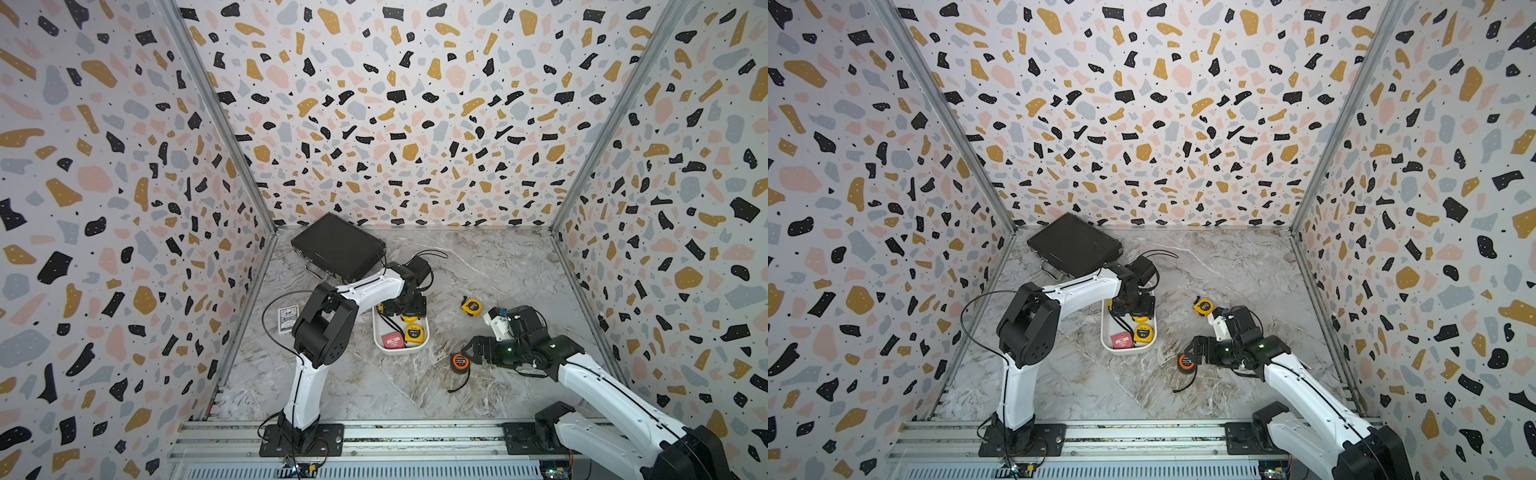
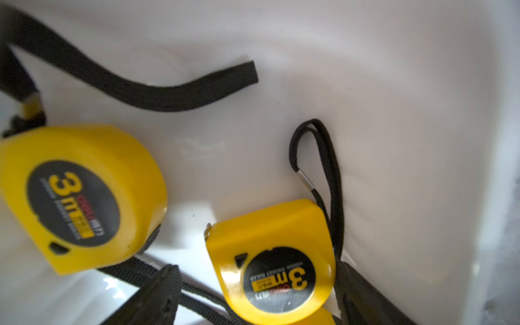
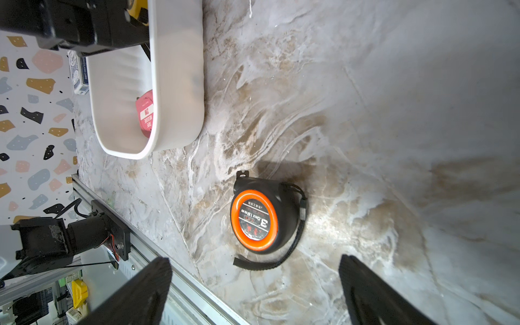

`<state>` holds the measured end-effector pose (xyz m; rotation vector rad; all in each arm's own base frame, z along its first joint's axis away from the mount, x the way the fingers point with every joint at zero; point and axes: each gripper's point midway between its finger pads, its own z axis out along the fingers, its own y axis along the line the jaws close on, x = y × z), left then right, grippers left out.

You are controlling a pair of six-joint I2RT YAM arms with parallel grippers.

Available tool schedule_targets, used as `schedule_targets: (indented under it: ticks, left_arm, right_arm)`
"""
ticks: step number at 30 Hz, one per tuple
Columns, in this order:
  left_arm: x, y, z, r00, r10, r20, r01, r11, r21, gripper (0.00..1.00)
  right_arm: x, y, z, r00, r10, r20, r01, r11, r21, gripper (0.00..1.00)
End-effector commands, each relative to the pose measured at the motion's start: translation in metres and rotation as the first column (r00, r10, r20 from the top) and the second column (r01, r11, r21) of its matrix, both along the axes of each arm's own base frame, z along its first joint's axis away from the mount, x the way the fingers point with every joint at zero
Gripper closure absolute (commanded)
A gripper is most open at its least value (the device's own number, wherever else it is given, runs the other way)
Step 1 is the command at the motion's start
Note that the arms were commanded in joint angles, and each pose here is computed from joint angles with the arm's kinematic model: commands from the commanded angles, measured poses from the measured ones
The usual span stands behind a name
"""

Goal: Take the tape measure out of the storage box
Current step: Pick up the tape measure from the storage box.

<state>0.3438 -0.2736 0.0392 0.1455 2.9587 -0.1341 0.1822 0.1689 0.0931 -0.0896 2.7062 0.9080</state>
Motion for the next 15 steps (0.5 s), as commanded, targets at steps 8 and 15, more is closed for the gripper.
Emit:
schedule_targets:
  ticks: [8,15]
  left_arm:
    - [0.0096,0.0007,0.0089,1.0,0.011,0.003,-0.011,0.999,0.048,0.15]
    - [0.0012,0.0023,0.0037,0.991,0.129,-0.045,-0.127,0.991,0.041,0.17]
  right_arm:
    - [0.0089,0.0037,0.0107,0.999,0.01,0.036,-0.01,1.0,0.007,0.02]
    - [0.0124,0.0051,0.0122,0.999,0.013,0.043,-0.014,1.0,0.005,0.02]
